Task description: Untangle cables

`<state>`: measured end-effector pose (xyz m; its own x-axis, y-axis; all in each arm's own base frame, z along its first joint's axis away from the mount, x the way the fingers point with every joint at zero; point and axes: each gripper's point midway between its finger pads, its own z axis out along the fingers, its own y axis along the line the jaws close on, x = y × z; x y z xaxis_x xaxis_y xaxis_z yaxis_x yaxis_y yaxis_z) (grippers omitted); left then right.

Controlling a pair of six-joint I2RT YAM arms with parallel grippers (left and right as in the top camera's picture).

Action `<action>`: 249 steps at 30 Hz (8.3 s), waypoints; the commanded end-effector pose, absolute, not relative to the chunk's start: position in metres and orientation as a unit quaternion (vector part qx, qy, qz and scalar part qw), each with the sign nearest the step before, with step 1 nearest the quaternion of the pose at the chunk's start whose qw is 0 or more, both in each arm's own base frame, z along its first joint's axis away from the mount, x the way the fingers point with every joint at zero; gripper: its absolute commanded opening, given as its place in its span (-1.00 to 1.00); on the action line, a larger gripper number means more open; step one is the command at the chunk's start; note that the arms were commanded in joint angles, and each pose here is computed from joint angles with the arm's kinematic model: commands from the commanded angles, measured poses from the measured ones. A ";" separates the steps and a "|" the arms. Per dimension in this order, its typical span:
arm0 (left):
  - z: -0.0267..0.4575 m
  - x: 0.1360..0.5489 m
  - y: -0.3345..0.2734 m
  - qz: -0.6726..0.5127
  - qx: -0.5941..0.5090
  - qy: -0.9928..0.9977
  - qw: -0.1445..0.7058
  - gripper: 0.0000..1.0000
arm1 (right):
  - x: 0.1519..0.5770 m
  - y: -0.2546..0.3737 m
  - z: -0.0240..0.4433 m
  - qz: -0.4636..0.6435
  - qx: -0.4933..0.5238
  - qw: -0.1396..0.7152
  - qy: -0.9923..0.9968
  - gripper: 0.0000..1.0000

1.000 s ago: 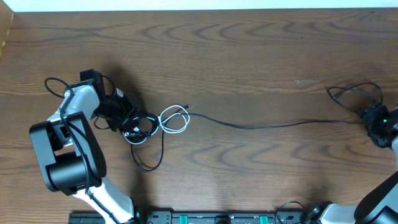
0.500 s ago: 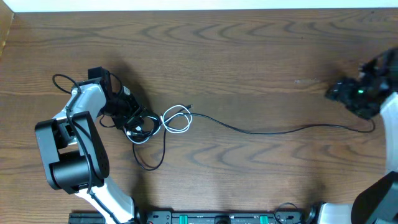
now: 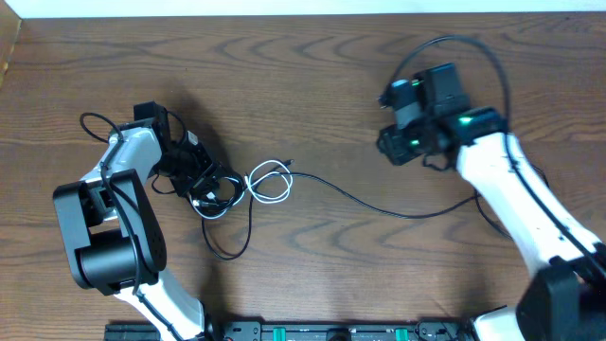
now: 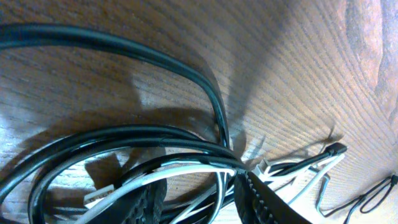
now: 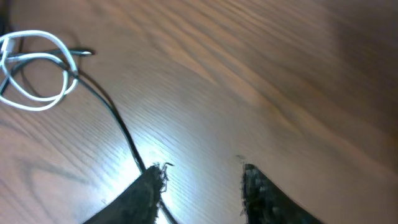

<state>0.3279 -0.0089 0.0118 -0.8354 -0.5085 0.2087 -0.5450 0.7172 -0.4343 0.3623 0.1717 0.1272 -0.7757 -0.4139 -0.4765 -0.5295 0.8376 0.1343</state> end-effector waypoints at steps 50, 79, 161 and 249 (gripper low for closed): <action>-0.010 0.330 0.004 0.115 0.288 -0.951 0.004 -0.85 | 0.322 0.277 0.071 0.133 -0.423 0.186 0.877 -0.98; -0.011 0.330 0.004 0.113 0.305 -0.945 0.006 -0.84 | 0.309 0.234 0.099 0.177 -0.409 0.151 0.882 -0.08; -0.010 0.331 0.001 0.122 0.305 -0.945 0.007 -0.84 | 0.324 0.264 0.005 0.117 -0.487 0.131 0.855 0.04; -0.009 0.346 0.003 0.130 0.301 -0.945 -0.024 -0.85 | 0.287 0.216 -0.039 0.061 -0.367 0.052 0.927 -0.97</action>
